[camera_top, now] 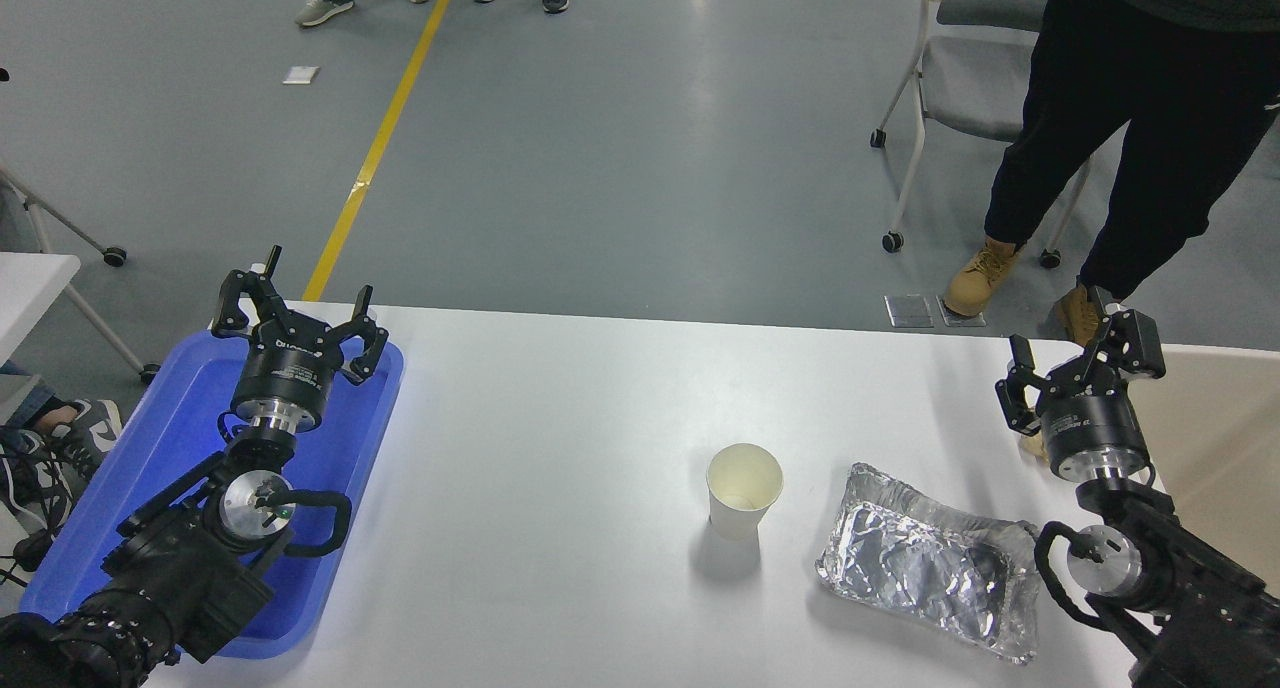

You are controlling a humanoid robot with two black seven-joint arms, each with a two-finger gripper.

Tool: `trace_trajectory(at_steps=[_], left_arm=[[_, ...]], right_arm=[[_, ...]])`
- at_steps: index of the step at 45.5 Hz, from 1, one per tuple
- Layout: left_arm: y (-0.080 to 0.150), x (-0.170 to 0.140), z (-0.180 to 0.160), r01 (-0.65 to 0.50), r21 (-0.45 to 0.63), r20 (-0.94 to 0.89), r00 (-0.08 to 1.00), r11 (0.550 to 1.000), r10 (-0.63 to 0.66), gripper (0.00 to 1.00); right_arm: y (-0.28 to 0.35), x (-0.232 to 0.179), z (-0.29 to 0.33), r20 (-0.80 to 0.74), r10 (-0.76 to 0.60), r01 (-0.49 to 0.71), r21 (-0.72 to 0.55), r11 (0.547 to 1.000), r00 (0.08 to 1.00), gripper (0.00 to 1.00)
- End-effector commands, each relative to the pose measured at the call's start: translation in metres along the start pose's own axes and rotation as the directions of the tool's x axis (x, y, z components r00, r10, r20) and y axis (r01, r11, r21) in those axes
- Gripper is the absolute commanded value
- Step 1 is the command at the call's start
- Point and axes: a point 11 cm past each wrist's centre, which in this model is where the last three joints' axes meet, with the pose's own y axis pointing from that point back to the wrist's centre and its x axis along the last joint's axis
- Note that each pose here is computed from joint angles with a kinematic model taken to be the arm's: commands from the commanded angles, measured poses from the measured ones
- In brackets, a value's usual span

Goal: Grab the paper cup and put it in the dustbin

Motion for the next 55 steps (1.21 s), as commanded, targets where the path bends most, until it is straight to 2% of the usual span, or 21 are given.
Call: trace_trajectory(at_steps=[1,55], left_arm=[[0.000,0.000,0.000,0.000,0.000,0.000,1.000,1.000,0.000,1.00],[0.000,0.000,0.000,0.000,0.000,0.000,1.000,1.000,0.000,1.00]], right_arm=[[-0.001,-0.001,0.000,0.001,-0.002,0.002,0.002,1.000,1.000,1.00],[-0.011,0.004,-0.017,-0.014,0.004,-0.004,0.031,1.000,1.000,1.00]])
